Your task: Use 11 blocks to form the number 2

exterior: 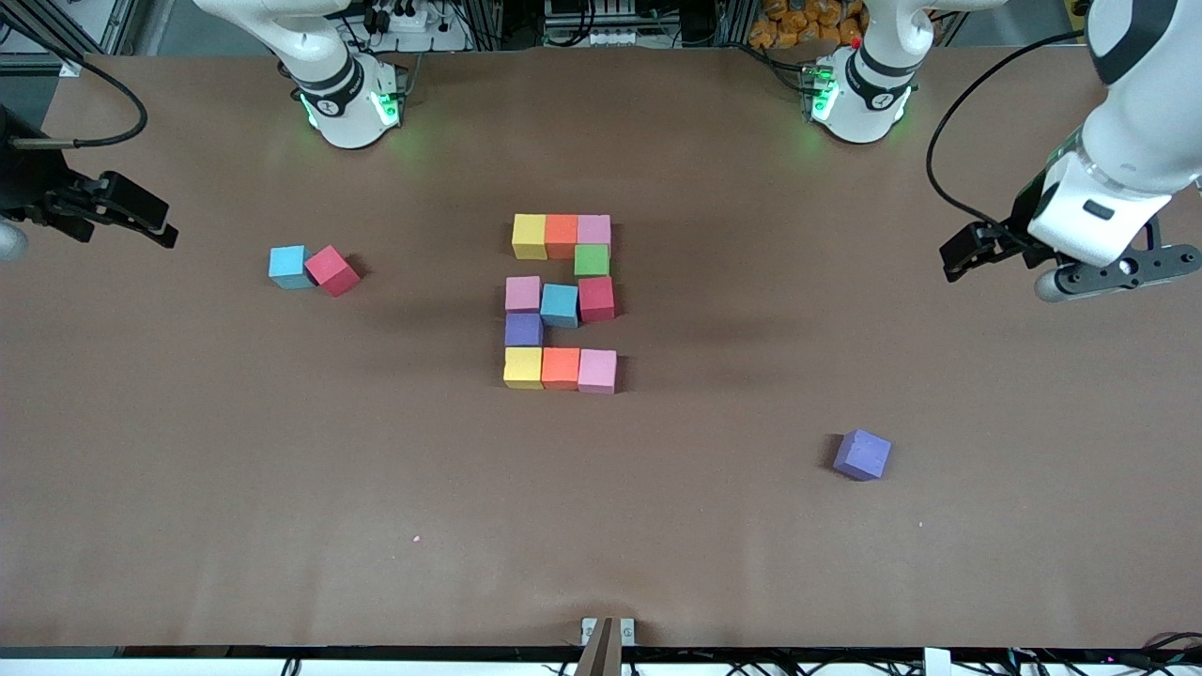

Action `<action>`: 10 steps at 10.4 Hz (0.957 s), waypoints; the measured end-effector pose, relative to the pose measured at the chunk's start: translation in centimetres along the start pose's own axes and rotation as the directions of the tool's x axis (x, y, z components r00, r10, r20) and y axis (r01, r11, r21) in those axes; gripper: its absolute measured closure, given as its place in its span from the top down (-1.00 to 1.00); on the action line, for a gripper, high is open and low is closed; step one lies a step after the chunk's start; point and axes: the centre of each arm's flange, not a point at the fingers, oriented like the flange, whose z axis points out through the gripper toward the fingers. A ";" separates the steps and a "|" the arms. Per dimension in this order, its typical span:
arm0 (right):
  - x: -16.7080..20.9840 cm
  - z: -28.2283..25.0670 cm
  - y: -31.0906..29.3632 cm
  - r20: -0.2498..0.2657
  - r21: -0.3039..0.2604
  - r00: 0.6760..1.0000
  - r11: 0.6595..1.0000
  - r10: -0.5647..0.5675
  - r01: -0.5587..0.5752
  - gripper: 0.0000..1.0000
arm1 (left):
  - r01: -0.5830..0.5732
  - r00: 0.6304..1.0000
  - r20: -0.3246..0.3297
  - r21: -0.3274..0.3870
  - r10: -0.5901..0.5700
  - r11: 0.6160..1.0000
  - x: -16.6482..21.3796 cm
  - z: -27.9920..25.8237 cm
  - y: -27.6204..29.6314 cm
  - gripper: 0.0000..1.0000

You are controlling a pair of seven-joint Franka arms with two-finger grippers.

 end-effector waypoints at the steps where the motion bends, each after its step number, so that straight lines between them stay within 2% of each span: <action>1: 0.0 0.0 0.0 0.001 0.000 1.000 1.000 0.000 0.000 1.00 | -0.042 0.999 -0.026 -0.006 0.042 0.999 0.1 -1.4 -0.1 1.00; 3: 0.1 0.1 0.0 0.002 0.000 1.000 1.000 0.000 0.000 1.00 | -0.072 0.997 -0.035 -0.006 0.072 0.997 0.0 -2.9 -0.4 1.00; 10: 0.1 0.2 0.0 0.004 -0.001 1.000 1.000 0.000 0.000 1.00 | -0.130 0.991 0.021 -0.036 0.131 0.991 -0.7 -2.9 0.0 1.00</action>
